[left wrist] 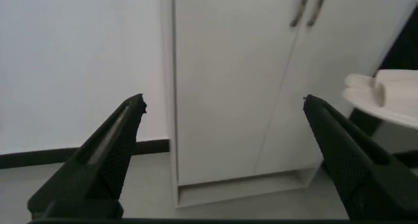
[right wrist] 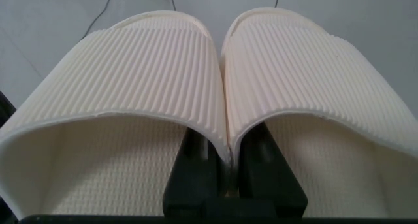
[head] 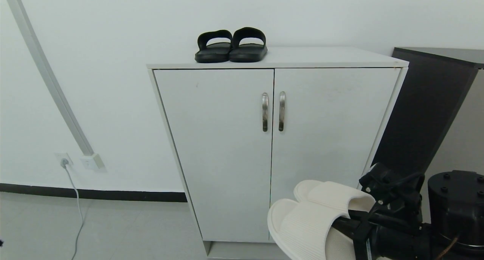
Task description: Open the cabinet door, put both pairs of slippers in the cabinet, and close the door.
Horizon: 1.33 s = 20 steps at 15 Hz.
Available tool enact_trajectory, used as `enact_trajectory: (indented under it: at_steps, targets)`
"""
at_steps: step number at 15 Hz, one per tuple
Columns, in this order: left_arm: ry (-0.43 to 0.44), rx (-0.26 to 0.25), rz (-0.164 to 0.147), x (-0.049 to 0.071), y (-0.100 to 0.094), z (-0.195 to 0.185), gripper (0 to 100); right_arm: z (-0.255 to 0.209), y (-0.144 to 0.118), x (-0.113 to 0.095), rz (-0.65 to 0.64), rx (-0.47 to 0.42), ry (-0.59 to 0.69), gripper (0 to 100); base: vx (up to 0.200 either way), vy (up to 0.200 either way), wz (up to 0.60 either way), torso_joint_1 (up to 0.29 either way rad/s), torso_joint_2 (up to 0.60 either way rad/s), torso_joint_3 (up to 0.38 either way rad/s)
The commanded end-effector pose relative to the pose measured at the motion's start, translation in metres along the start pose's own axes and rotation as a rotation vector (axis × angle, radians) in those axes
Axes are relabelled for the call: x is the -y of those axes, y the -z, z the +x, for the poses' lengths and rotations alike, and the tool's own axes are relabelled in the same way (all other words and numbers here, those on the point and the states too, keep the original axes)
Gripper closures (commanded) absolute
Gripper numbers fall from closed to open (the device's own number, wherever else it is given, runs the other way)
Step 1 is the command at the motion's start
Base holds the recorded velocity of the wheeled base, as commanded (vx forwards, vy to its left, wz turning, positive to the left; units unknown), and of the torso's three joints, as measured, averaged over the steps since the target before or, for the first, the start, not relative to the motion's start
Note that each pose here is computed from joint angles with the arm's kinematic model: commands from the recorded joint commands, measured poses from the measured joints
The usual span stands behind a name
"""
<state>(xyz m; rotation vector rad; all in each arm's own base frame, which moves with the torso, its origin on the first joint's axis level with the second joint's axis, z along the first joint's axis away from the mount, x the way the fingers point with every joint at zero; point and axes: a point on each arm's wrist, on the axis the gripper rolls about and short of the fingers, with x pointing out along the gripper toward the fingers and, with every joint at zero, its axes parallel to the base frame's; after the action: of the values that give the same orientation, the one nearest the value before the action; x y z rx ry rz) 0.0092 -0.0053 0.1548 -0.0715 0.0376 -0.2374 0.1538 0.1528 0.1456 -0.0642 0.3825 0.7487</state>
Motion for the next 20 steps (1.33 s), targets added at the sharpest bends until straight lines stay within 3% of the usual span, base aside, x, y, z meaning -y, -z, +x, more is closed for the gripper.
enact_trajectory:
  at_steps: [1, 5, 8, 11, 14, 16, 20]
  targets:
    - [0.161, -0.159, -0.061, -0.012, -0.020, 0.073, 0, 0.000, 0.000, 0.000, 0.000, 0.000, 0.000, 100, 0.000, 0.000, 0.00, 0.000, 0.00, 0.000]
    - [0.326, -0.162, -0.045, -0.006, -0.040, 0.148, 0, 0.002, 0.002, 0.000, 0.002, -0.009, 0.002, 100, 0.000, 0.000, 0.00, 0.000, 0.00, 0.000]
    - [0.429, -0.122, -0.022, 0.014, -0.055, 0.201, 0, 0.001, 0.001, 0.001, 0.003, -0.007, 0.003, 100, 0.000, 0.000, 0.00, 0.000, 0.00, 0.000]
    - [0.532, -0.102, -0.010, 0.044, -0.066, 0.226, 0, 0.001, 0.001, 0.001, 0.005, 0.002, 0.004, 100, 0.000, 0.000, 0.00, 0.000, 0.00, 0.000]
    - [0.681, -0.096, -0.046, 0.091, -0.075, 0.257, 0, 0.004, 0.002, 0.001, 0.005, -0.004, 0.004, 100, 0.000, 0.000, 0.00, 0.000, 0.00, 0.000]
    - [0.746, -0.095, -0.043, 0.116, -0.075, 0.271, 0, 0.004, 0.003, 0.001, 0.005, -0.010, 0.005, 100, 0.000, 0.000, 0.00, 0.000, 0.00, 0.000]
    - [0.817, -0.148, -0.045, 0.137, -0.087, 0.301, 0, 0.003, 0.004, 0.001, 0.003, -0.009, 0.005, 100, 0.000, 0.000, 0.00, 0.000, 0.00, 0.000]
